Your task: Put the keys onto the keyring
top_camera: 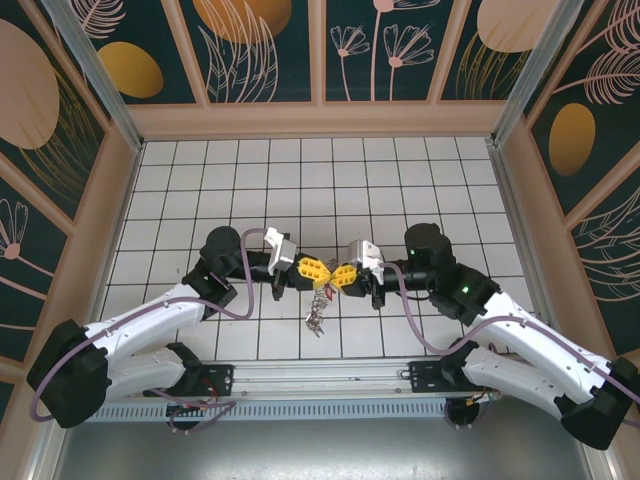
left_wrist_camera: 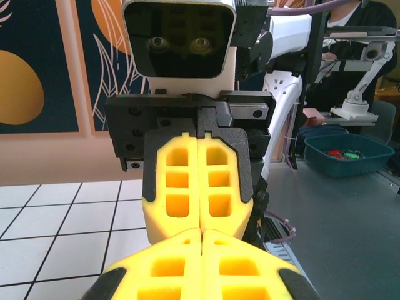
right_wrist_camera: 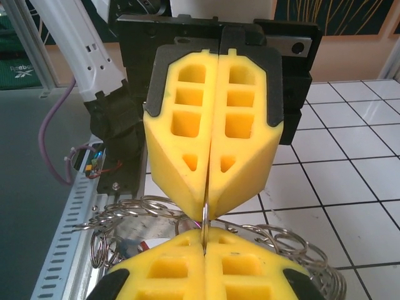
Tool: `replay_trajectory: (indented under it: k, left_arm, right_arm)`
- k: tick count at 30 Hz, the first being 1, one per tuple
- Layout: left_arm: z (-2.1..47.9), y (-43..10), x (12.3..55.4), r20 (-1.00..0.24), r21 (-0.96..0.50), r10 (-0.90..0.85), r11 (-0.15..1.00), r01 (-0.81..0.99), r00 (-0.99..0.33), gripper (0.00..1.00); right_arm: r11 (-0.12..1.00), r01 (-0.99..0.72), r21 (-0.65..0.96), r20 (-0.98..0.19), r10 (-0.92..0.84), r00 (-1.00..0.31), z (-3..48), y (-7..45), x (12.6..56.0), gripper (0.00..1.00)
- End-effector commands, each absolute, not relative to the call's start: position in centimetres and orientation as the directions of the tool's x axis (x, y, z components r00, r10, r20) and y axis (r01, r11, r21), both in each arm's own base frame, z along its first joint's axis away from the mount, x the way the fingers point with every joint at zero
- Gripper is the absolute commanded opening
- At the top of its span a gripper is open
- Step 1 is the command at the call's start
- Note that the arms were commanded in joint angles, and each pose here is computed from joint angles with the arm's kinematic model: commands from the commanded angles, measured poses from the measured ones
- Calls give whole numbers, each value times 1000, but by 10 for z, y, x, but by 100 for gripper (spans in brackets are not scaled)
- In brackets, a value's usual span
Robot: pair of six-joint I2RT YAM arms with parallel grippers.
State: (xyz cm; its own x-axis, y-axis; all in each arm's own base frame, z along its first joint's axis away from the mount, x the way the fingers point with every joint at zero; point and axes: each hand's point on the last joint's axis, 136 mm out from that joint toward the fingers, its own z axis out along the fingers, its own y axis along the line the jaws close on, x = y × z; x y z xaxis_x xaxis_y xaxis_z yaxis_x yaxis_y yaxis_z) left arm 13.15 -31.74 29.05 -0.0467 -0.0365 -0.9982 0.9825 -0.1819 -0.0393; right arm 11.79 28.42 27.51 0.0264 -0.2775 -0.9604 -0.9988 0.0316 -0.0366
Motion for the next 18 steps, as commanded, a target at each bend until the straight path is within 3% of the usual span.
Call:
replay_trajectory:
  k: [1,8,12,18]
  left_arm:
    - [302,-319,135,-998,-21,-48,-154,988,-29,8]
    - [267,-312,144,-979,23,200,-74,997,38,27]
    - [254,-313,145,-956,-2,292,-99,995,27,29]
    - [260,-319,147,-958,-21,285,-119,993,14,31]
  right_arm:
    - [30,-996,-79,-957,-283,68,287,284,118,0]
    - [73,-995,-66,-917,-398,32,278,276,124,0]
    - [70,-996,-61,-913,-407,27,280,276,125,0]
    - [48,-997,-52,-895,-445,26,269,285,125,0]
